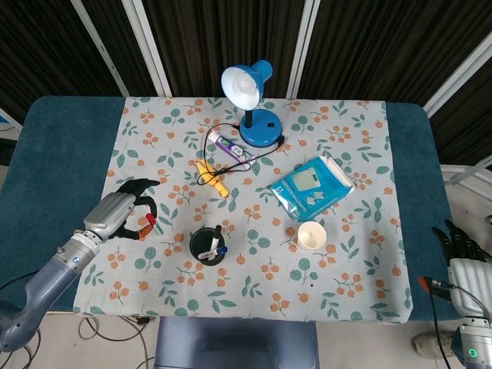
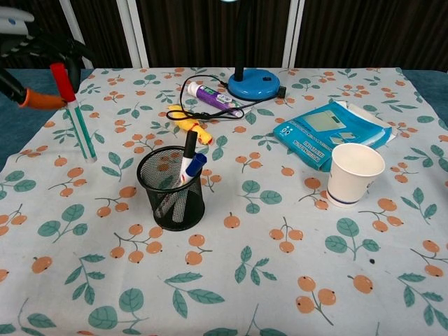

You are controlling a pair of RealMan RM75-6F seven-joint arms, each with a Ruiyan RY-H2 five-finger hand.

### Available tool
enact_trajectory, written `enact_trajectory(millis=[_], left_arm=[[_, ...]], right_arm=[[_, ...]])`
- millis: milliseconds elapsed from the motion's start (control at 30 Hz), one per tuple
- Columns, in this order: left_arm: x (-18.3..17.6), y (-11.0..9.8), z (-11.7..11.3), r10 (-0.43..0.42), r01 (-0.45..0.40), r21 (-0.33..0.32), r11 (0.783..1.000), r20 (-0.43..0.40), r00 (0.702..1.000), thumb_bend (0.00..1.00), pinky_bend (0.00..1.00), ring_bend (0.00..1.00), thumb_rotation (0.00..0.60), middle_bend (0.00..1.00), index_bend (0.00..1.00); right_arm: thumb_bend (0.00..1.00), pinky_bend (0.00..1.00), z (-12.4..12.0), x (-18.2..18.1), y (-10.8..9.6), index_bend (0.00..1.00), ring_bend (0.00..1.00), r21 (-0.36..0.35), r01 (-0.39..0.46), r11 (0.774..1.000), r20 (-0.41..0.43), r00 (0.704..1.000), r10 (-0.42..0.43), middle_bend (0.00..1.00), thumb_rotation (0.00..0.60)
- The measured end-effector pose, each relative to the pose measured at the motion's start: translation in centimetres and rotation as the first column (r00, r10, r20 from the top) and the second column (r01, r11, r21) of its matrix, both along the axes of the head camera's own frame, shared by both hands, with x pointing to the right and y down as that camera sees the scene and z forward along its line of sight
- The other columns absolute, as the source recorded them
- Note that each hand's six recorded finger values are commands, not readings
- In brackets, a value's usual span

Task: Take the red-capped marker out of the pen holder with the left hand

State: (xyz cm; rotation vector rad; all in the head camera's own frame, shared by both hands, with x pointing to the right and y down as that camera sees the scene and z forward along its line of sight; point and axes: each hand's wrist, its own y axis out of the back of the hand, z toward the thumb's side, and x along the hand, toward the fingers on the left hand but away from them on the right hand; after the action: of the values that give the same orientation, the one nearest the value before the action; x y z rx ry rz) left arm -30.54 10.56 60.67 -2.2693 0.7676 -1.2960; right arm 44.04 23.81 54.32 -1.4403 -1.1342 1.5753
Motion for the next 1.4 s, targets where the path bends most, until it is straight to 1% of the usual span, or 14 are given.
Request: enact_trajectory(millis=[133,267,367,500,733,867,933,1000,1067,1133,1167,1267,1367,1400], left_arm=[[0.1,0.7,1.3,-0.015,0.014,-0.054,0.998,-0.019,1.000,0.42,0.00,0.00,0.600,0.09,0.54],[0.5,1.5,2.9,-0.003,0.000,-0.122,0.992,-0.020,1.000,0.42,0.00,0.00,0.600,0.09,0.54],[1.1,2.1,4.1,0.014,-0.018,-0.171,0.985,-0.022,1.000,0.42,0.00,0.00,0.600,0.09,0.54],[1.9,2.7,5.3,0.015,-0.022,-0.234,0.972,-0.031,0.999,0.42,0.00,0.00,0.600,0.09,0.54],[2.6,2.9,6.3,0.012,-0.022,-0.284,0.958,-0.035,0.999,0.42,0.00,0.00,0.600,0.09,0.53],[2.8,2.5,6.6,0.016,-0.025,-0.281,0.959,-0.033,0.999,0.41,0.00,0.00,0.600,0.08,0.50],[3.1,2.3,6.8,0.028,-0.034,-0.280,0.960,-0.027,0.999,0.38,0.00,0.00,0.600,0.08,0.46],[3.4,2.1,6.9,0.029,-0.036,-0.280,0.959,-0.027,0.999,0.31,0.00,0.00,0.600,0.07,0.37],[3.8,1.8,6.8,0.026,-0.034,-0.278,0.960,-0.034,0.999,0.23,0.00,0.00,0.600,0.05,0.20],[4.1,1.4,6.4,0.019,-0.030,-0.265,0.964,-0.043,0.999,0.19,0.00,0.00,0.600,0.03,0.10],[4.2,1.1,6.3,0.014,-0.026,-0.256,0.966,-0.047,0.999,0.19,0.00,0.00,0.600,0.03,0.07],[4.4,0.1,5.5,-0.005,-0.008,-0.204,0.979,-0.062,0.998,0.19,0.00,0.00,0.600,0.03,0.05],[4.5,-1.0,4.3,-0.019,0.010,-0.121,0.993,-0.075,0.997,0.19,0.00,0.00,0.600,0.03,0.05],[4.4,-1.4,3.7,-0.022,0.015,-0.082,0.997,-0.077,0.997,0.19,0.00,0.00,0.600,0.03,0.05]], right_arm=[[0.16,0.18,0.0,0.0,0.0,0.15,0.10,0.000,-0.001,1.000,0.000,1.000,0.001,0.05,0.600],[0.16,0.18,0.0,0.0,0.0,0.15,0.10,0.000,-0.003,1.000,0.000,1.000,0.003,0.05,0.600],[0.16,0.18,0.0,0.0,0.0,0.15,0.10,0.001,-0.002,1.000,0.001,1.000,0.002,0.05,0.600],[0.16,0.18,0.0,0.1,0.0,0.15,0.10,-0.001,-0.004,1.000,0.003,1.000,0.004,0.05,0.600],[0.16,0.18,-0.1,0.0,0.0,0.15,0.10,0.004,0.004,1.000,-0.001,1.000,-0.004,0.05,0.600],[0.16,0.18,0.0,0.0,0.0,0.15,0.10,-0.002,-0.001,1.000,0.004,1.000,0.001,0.05,0.600],[0.16,0.18,0.0,0.0,0.0,0.15,0.10,-0.001,-0.001,1.000,0.004,1.000,0.001,0.05,0.600],[0.16,0.18,0.0,0.0,0.0,0.15,0.10,0.000,-0.002,1.000,0.004,1.000,0.002,0.05,0.600],[0.16,0.18,0.0,0.0,0.0,0.15,0.10,0.000,-0.002,1.000,0.005,1.000,0.002,0.05,0.600],[0.16,0.18,0.0,0.0,0.0,0.15,0.10,-0.001,-0.002,1.000,0.006,1.000,0.002,0.05,0.600],[0.16,0.18,0.0,0.0,0.0,0.15,0.10,-0.001,-0.002,1.000,0.006,1.000,0.002,0.05,0.600],[0.16,0.18,0.0,0.1,0.0,0.15,0.10,-0.003,-0.005,1.000,0.009,1.000,0.005,0.05,0.600],[0.16,0.18,0.0,0.1,-0.1,0.15,0.10,-0.002,-0.005,1.000,0.008,1.000,0.005,0.05,0.600],[0.16,0.18,0.0,0.1,0.0,0.15,0.10,-0.002,-0.005,1.000,0.008,1.000,0.005,0.05,0.600]])
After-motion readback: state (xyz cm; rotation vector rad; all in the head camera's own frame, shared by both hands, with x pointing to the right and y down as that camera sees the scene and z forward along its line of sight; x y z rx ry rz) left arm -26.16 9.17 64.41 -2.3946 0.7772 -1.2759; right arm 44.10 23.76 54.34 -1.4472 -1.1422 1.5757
